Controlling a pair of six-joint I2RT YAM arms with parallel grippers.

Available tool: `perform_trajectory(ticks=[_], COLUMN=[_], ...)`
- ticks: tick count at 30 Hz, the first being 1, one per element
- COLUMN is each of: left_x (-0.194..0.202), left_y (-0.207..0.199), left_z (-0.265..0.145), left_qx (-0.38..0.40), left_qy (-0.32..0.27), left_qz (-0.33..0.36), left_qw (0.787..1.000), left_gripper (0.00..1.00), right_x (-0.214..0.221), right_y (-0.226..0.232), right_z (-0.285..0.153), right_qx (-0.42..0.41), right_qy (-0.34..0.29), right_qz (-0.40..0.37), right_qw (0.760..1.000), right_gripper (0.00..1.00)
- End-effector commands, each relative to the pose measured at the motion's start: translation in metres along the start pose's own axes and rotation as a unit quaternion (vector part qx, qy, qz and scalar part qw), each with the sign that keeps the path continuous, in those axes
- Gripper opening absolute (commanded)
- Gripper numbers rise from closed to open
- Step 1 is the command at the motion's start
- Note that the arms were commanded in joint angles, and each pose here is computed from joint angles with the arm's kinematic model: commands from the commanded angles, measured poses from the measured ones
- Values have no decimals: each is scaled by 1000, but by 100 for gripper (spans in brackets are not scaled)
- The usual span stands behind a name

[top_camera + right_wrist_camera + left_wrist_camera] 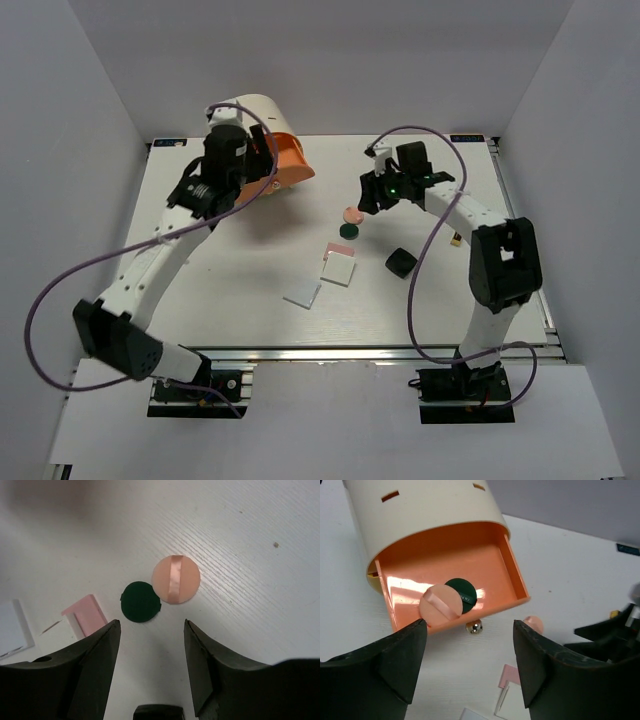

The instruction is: Organize the makeup

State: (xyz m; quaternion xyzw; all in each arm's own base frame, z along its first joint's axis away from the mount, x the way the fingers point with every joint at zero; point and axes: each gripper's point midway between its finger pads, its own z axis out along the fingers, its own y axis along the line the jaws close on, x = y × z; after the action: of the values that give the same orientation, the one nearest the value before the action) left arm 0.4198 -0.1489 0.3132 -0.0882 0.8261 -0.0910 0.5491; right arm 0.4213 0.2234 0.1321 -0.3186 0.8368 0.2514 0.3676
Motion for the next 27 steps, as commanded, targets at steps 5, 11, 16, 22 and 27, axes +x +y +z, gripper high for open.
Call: perform_trajectory(ticks=[5, 11, 16, 22, 27], left_x=[-25, -3, 4, 9, 16], left_y=[14, 29, 33, 31, 29], left_z=[-75, -88, -95, -97, -99], left_qx=[45, 37, 42, 55, 72], left_qy=[-70, -65, -65, -64, -61], left_qz=[-77, -107, -119, -114, -115], left_qw=[994, 991, 990, 990, 989], left_gripper=[82, 83, 83, 85, 87], right_x=[-9, 9, 24, 41, 51], right_y=[-25, -33, -32, -33, -35], right_z=[47, 77, 92, 101, 103], right_qx=[86, 85, 82, 91, 95], right_qy=[19, 47, 66, 88, 98], right_qz=[23, 11, 4, -4, -8], right_qw=[996, 995, 994, 992, 991], right_gripper=[60, 59, 59, 56, 42])
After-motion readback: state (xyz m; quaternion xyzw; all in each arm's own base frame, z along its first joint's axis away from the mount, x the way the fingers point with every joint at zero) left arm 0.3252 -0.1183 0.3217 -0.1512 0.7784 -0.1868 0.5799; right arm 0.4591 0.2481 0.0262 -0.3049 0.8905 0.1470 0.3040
